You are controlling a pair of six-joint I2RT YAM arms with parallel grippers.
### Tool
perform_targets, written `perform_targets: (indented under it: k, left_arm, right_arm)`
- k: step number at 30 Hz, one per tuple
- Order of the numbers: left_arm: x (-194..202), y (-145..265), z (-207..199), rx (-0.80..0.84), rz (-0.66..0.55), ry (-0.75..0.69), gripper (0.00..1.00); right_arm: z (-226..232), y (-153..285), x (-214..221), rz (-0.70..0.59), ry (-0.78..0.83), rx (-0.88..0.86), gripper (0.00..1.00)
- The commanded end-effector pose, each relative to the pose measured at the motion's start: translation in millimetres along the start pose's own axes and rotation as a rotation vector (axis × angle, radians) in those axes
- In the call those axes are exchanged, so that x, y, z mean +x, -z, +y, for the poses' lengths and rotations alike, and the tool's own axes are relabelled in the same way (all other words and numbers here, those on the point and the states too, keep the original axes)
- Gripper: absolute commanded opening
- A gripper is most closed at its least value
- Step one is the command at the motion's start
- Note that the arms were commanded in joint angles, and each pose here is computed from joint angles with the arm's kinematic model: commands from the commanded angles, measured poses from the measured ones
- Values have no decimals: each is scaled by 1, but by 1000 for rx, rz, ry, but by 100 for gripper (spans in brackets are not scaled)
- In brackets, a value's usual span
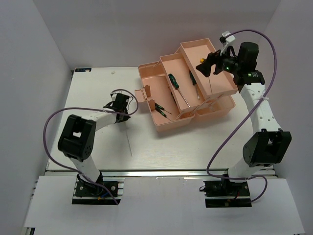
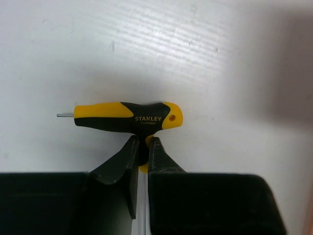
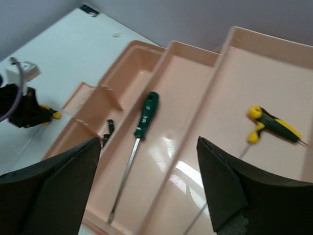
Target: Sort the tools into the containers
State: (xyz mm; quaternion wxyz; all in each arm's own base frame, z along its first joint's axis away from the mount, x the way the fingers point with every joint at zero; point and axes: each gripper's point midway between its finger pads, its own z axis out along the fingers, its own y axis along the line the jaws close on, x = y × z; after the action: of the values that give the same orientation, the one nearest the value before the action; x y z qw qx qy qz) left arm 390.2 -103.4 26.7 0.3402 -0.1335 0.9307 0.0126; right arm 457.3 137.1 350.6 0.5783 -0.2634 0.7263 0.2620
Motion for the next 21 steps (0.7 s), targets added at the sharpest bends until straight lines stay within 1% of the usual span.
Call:
perform_targets:
  k: [1,3,4,5,6,7,8,9,10,11,13,14,18,21]
  left_arm:
    - [-18,37,-2,64,-54,29,0]
    - [-26,55,-7,115,-76,52,0]
    - [-26,59,-8,132,-77,60,0]
    - [-27,64,-11,153,-78,76,0]
    - [-33,75,-14,184,-98,90,0]
    - [-37,81,-17,206,-108,97,0]
    - [-39,87,-19,225,-113,115,0]
    - [-46,99,-22,258,-134,128,0]
    - [-50,106,-24,277,-145,137,0]
    - [-54,112,-25,291,-158,153,0]
    - [-64,131,-31,350,-190,176,0]
    - [-70,139,-34,374,-207,193,0]
    - [-88,169,-45,478,-253,244,0]
    - [-100,187,-55,557,-281,286,0]
  right_arm:
    - [48,12,-22,-73,43,-232,82]
    - [69,7,-14,-43,3,-306,70]
    - [75,3,-9,-20,0,-316,61]
    - [88,-10,0,21,0,-306,45]
    - [100,-12,11,75,3,-323,40]
    - [112,-16,19,107,3,-344,38]
    - [136,-25,30,148,3,-373,36]
    - [151,-27,45,199,-29,-400,36]
    - [164,-28,52,222,-49,-428,38]
    - [188,-31,61,250,-73,-477,45]
    - [214,-35,77,294,-153,-529,50]
    - [234,-40,88,335,-185,-569,55]
    - [275,-53,116,460,-315,-624,63]
    - [297,-63,125,501,-374,-649,68]
